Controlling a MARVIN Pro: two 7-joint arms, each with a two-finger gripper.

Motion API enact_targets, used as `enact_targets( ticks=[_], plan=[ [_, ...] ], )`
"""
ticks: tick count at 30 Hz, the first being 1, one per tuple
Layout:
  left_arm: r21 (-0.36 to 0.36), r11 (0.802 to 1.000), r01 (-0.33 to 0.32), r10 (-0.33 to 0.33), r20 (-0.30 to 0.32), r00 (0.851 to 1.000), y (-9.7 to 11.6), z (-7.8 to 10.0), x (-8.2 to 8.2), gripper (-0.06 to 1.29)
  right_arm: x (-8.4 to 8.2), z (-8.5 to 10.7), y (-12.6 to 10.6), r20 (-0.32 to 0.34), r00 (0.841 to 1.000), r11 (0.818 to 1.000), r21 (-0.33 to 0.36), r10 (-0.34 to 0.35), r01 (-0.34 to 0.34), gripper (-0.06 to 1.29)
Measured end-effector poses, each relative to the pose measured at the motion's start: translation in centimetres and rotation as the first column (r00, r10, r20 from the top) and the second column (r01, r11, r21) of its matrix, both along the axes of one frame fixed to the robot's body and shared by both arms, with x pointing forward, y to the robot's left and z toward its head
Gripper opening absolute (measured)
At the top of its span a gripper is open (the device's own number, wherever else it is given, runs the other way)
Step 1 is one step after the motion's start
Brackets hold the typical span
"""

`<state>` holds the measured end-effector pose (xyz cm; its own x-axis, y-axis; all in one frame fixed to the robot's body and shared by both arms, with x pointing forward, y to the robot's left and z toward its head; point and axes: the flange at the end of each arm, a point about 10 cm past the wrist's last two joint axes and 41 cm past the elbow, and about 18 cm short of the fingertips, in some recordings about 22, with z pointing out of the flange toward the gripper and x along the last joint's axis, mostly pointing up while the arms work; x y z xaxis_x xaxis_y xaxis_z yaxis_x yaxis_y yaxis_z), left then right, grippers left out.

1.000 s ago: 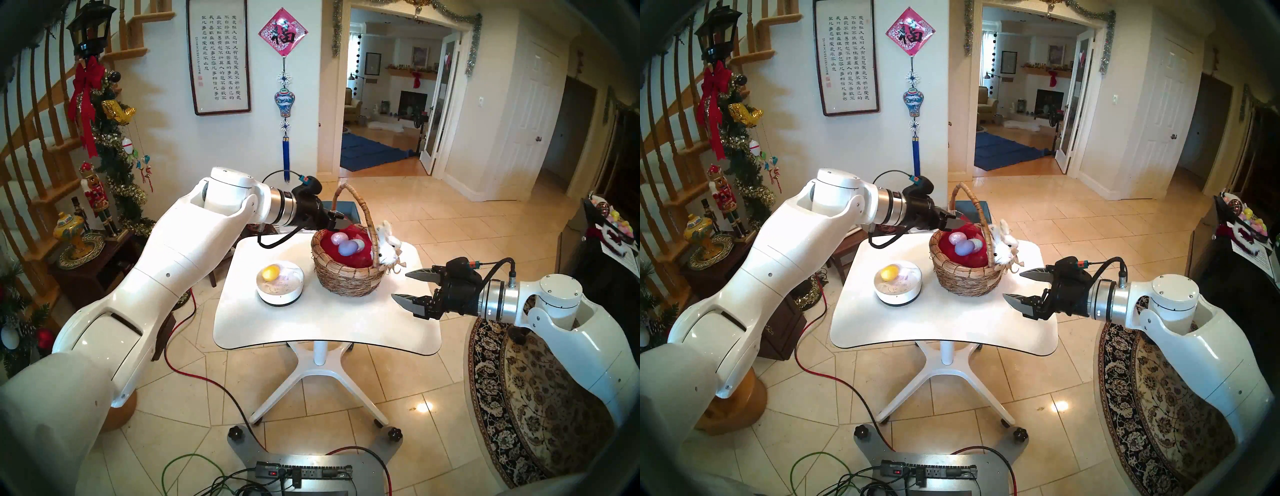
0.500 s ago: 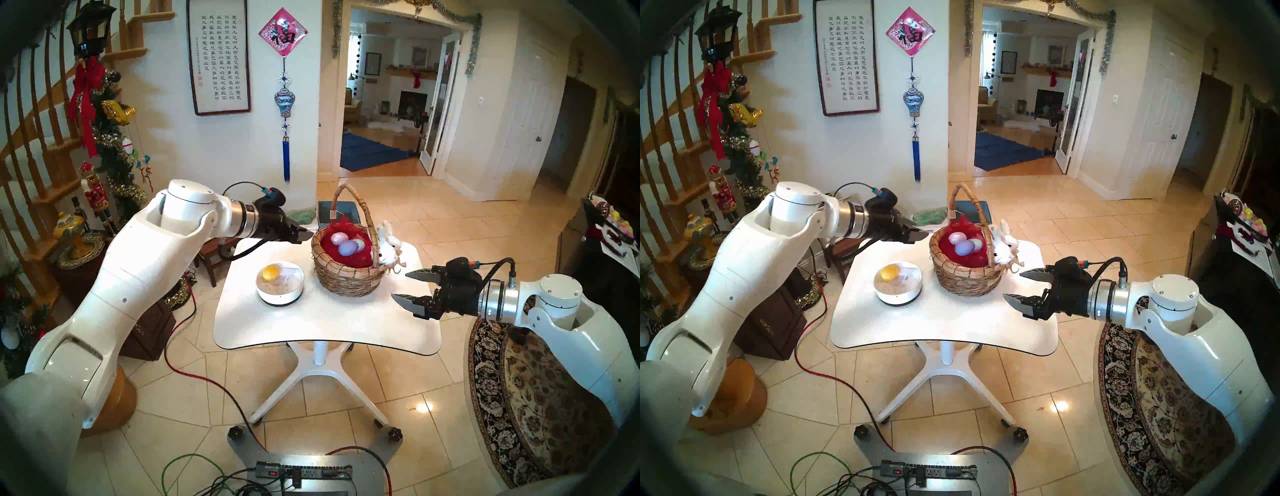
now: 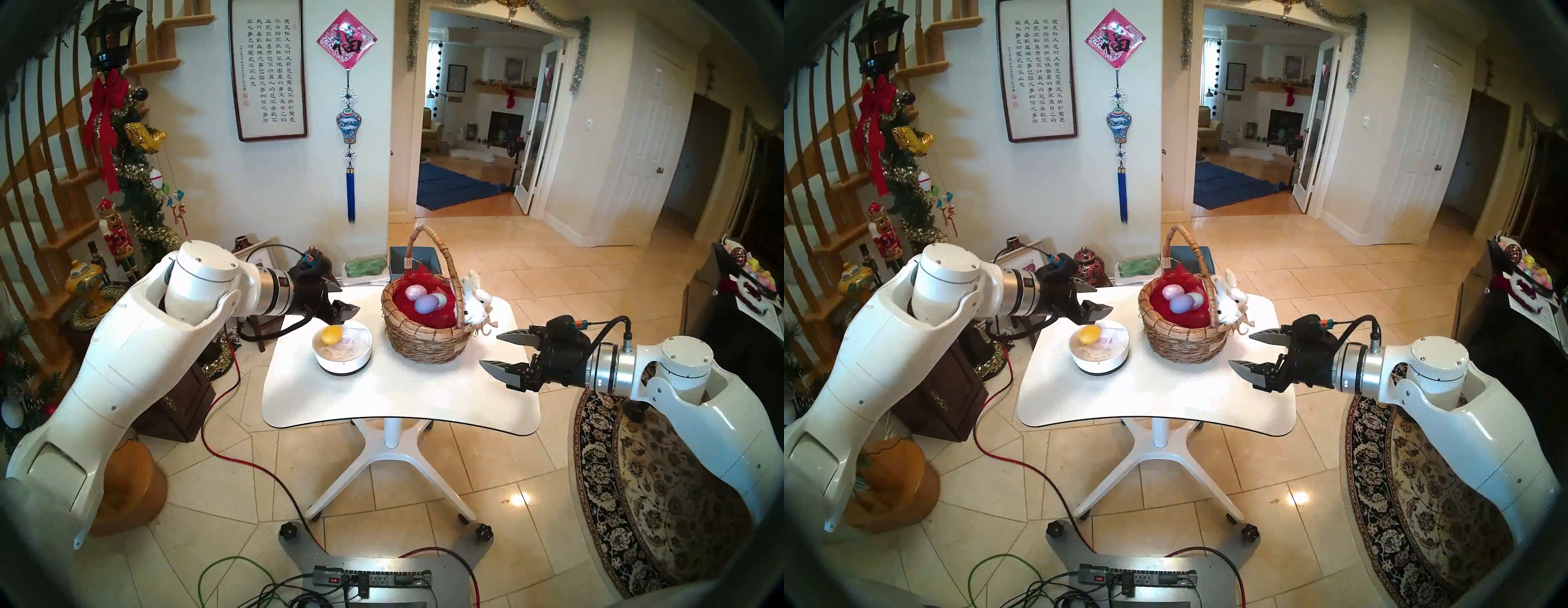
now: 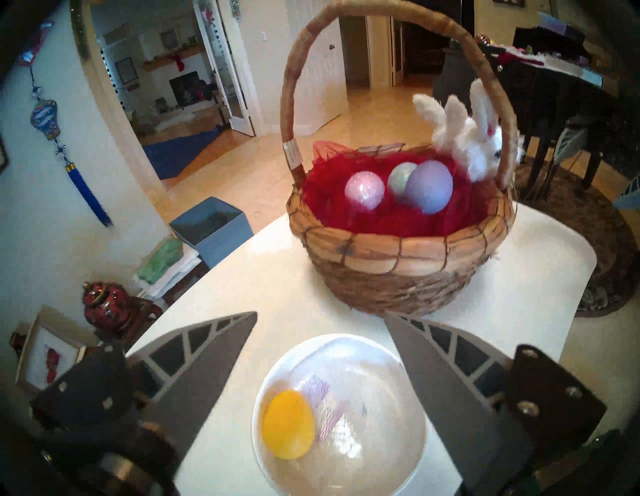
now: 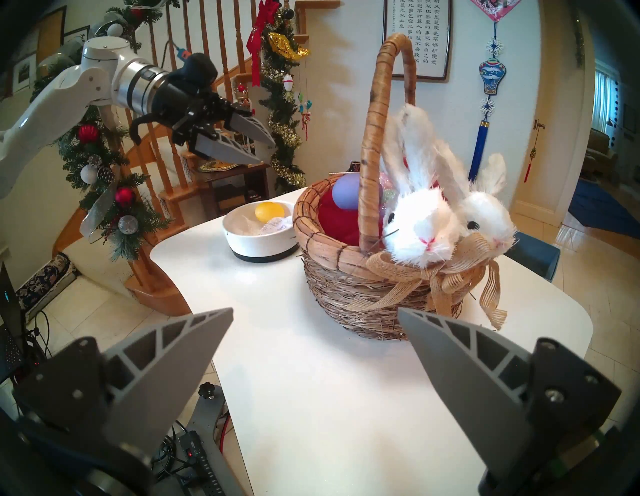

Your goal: Put easter egg into basket

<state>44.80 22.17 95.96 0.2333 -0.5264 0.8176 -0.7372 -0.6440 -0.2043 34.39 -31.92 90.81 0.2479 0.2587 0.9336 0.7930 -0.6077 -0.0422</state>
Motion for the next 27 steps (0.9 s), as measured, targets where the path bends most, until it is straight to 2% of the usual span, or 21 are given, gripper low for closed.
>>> enact_targets(
  ticks=[4, 7, 12, 17, 20, 27],
  plan=[
    [0.045, 0.999, -0.027, 0.027, 0.0, 1.0, 0.1, -0.8, -1.3, 0.99, 0.0, 0.0, 0.0, 0.0, 1.0, 1.0, 0.0, 0.0, 0.0, 1.24],
    [0.077, 0.996, -0.055, 0.056, -0.017, 0.998, 0.1, -1.4, -2.5, 0.91, 0.0, 0.0, 0.0, 0.0, 1.0, 1.0, 0.0, 0.0, 0.0, 1.24],
    [0.105, 0.992, -0.075, 0.081, -0.057, 0.995, -0.2, -2.1, -4.3, 0.92, 0.0, 0.0, 0.0, 0.0, 1.0, 1.0, 0.0, 0.0, 0.0, 1.24],
    [0.123, 0.987, -0.104, 0.114, -0.077, 0.991, -0.4, -2.2, -6.1, 0.86, 0.0, 0.0, 0.0, 0.0, 1.0, 1.0, 0.0, 0.0, 0.0, 1.24],
    [0.129, 0.983, -0.133, 0.144, -0.073, 0.987, -0.3, -2.0, -6.8, 0.86, 0.0, 0.0, 0.0, 0.0, 1.0, 1.0, 0.0, 0.0, 0.0, 1.24],
    [0.126, 0.974, -0.187, 0.198, -0.079, 0.977, -0.4, -2.5, -6.8, 0.87, 0.0, 0.0, 0.0, 0.0, 1.0, 1.0, 0.0, 0.0, 0.0, 1.24]
  ],
)
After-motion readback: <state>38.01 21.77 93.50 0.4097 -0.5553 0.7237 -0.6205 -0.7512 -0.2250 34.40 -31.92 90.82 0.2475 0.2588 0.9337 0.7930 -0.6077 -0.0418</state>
